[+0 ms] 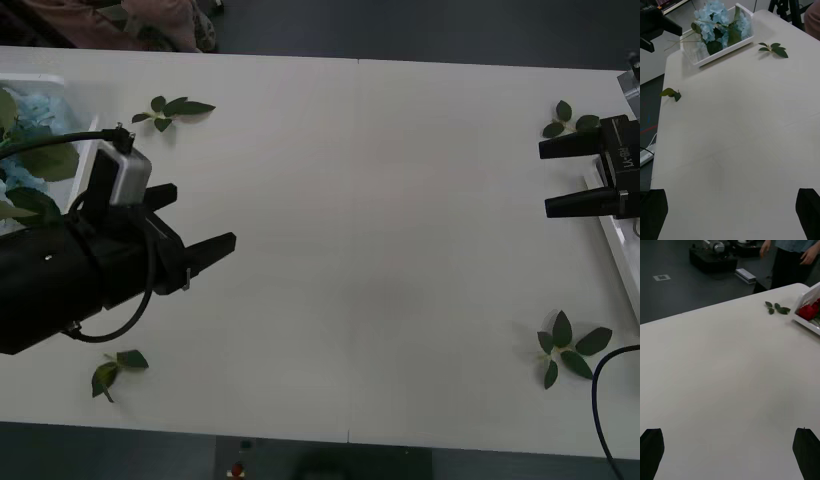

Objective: Put the red flowers into the right box and the blue flowers into the left box

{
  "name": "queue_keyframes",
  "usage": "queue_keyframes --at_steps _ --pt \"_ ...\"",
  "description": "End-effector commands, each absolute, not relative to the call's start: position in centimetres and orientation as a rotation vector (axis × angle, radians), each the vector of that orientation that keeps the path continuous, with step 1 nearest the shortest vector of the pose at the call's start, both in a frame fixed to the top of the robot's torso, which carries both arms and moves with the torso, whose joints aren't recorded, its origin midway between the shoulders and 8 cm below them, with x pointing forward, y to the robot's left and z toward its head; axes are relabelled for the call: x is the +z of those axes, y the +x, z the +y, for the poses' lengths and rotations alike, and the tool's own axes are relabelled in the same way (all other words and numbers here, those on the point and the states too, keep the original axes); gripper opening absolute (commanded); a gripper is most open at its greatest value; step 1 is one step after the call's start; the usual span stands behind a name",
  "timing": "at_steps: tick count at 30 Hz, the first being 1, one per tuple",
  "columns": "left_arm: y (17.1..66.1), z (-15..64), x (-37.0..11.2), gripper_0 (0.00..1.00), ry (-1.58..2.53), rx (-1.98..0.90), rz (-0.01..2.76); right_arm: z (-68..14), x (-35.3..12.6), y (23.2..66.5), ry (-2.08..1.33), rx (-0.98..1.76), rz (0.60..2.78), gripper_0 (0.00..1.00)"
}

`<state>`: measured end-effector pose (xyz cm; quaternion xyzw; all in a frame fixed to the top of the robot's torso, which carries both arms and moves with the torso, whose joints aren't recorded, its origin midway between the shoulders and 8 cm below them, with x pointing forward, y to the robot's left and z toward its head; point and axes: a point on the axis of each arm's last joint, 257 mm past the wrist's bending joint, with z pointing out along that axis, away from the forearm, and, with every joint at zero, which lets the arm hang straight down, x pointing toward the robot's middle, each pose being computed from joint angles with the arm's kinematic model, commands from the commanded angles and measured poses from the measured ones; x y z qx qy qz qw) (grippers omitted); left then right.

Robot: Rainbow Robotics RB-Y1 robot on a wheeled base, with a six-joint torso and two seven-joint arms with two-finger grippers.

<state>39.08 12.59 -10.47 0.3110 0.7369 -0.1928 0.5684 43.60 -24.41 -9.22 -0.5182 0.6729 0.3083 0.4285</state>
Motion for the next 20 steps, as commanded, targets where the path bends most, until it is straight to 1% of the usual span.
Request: queue_keyframes --at_steps 1,20 --pt "38.2 9.91 -8.58 1.0 0.763 -0.518 1.69 -24.64 -7.32 44.09 -1.337 0.698 1.635 1.0" --pt "37.89 9.41 -8.6 1.0 0.772 -0.528 1.685 -24.64 -7.32 44.09 -1.337 0.698 1.635 1.0"
